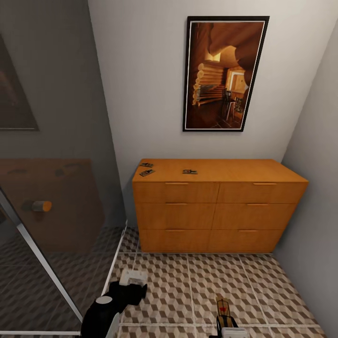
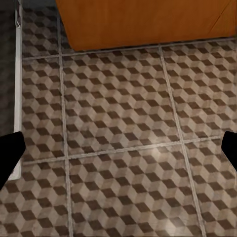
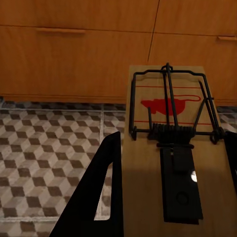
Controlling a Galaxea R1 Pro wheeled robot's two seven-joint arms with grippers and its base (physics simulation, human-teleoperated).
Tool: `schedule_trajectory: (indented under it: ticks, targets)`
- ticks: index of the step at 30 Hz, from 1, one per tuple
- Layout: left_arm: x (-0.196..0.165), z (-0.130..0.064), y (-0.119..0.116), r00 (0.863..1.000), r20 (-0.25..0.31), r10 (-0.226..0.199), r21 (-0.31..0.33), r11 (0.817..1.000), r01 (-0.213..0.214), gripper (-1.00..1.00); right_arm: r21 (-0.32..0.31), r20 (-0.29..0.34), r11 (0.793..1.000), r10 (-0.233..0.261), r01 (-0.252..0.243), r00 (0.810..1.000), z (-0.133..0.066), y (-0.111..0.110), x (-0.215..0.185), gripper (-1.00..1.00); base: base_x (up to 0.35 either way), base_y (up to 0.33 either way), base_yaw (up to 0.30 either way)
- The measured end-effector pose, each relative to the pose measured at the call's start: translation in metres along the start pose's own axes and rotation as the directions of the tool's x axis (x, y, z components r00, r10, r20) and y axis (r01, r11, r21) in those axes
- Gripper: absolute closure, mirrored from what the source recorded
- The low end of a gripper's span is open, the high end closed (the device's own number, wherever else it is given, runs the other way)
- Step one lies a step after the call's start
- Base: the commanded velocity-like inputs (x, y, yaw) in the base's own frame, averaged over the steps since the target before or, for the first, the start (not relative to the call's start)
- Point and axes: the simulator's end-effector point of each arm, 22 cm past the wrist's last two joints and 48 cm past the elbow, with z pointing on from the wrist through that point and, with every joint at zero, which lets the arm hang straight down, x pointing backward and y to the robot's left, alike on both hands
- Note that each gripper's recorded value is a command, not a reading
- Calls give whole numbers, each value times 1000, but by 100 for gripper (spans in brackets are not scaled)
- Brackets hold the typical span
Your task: Take the four mousetraps from the cabinet in the bathroom and place them on the bathroom floor. Make sure all four end up on the same floor surface, and ensure that at least two of them are either under or directly next to the same bathroom sink.
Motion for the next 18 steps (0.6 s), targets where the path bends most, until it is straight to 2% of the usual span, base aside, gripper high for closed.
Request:
schedule_trajectory:
  ticks: [4, 11, 13, 18]
  targets:
    - [-40, 0, 4, 999, 49, 10, -6, 1000, -10, -100, 1, -1, 1000, 0, 0, 1000, 0, 0, 0, 100, 0, 0, 0]
    - [-91, -2, 11, 998, 43, 38, -19, 999, -37, -100, -2, -1, 1000, 1, -1, 1000, 0, 2, 0, 100, 0, 0, 0]
    - [-115, -4, 13, 997, 62, 46, -24, 999, -45, -100, -3, -1, 1000, 2, -2, 1000, 0, 3, 0, 100, 0, 0, 0]
    - [-201, -16, 20, 984, 161, 71, -48, 997, -64, -100, -3, -18, 1000, -2, 2, 1000, 0, 3, 3, 100, 0, 0, 0]
